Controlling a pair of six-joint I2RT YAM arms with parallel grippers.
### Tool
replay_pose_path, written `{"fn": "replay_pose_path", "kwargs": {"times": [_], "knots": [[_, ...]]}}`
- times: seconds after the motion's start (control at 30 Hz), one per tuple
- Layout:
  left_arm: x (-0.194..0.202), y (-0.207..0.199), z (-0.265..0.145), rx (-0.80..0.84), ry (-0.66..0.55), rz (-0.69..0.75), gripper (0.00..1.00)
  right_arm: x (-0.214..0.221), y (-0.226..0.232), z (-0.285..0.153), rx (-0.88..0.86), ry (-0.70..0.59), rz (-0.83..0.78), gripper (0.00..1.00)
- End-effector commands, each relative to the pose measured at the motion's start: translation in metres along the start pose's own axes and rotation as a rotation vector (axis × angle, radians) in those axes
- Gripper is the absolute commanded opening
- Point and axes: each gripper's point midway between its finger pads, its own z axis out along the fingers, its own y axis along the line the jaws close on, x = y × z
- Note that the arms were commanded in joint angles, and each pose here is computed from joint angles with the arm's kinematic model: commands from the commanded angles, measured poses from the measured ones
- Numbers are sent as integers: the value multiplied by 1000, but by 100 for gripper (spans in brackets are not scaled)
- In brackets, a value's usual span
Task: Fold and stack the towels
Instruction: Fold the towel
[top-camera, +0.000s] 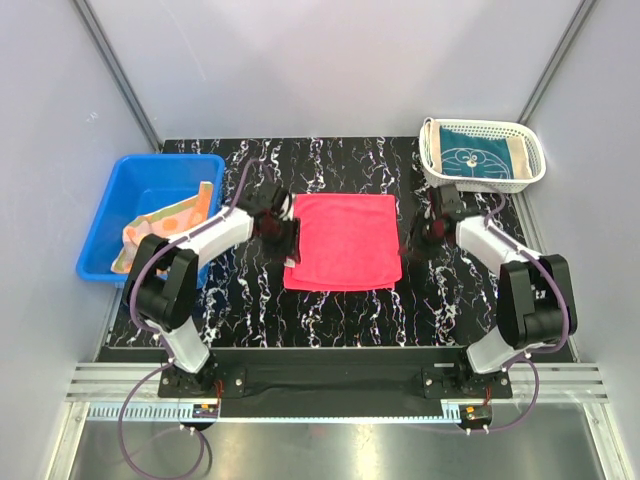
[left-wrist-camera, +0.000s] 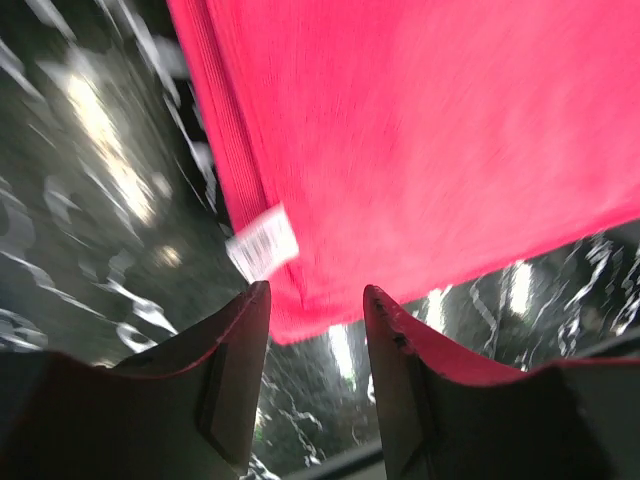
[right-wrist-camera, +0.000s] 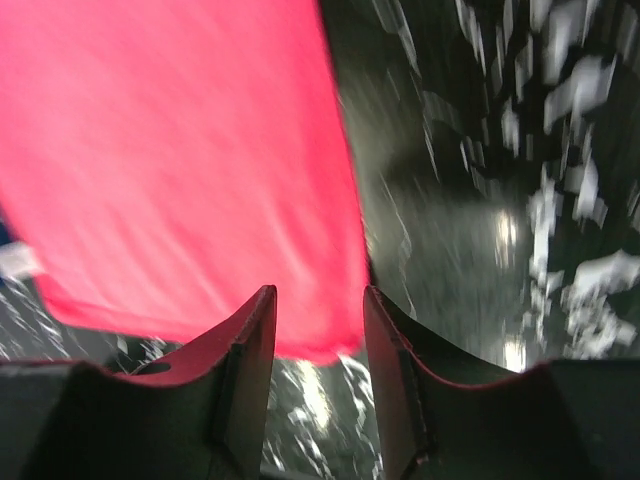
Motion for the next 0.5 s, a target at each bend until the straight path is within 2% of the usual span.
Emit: {"fn": "replay_pose_path", "kwargs": {"times": [0.0, 0.17, 0.47], "knots": [[12, -22, 10, 93, -18, -58, 48, 38, -2, 0, -31, 62, 101, 46], [35, -16, 25, 39, 17, -87, 49, 63, -5, 6, -77, 82, 150, 45], [36, 7, 26, -92, -3, -121, 49, 62, -5, 14, -89, 69, 161, 44]]}}
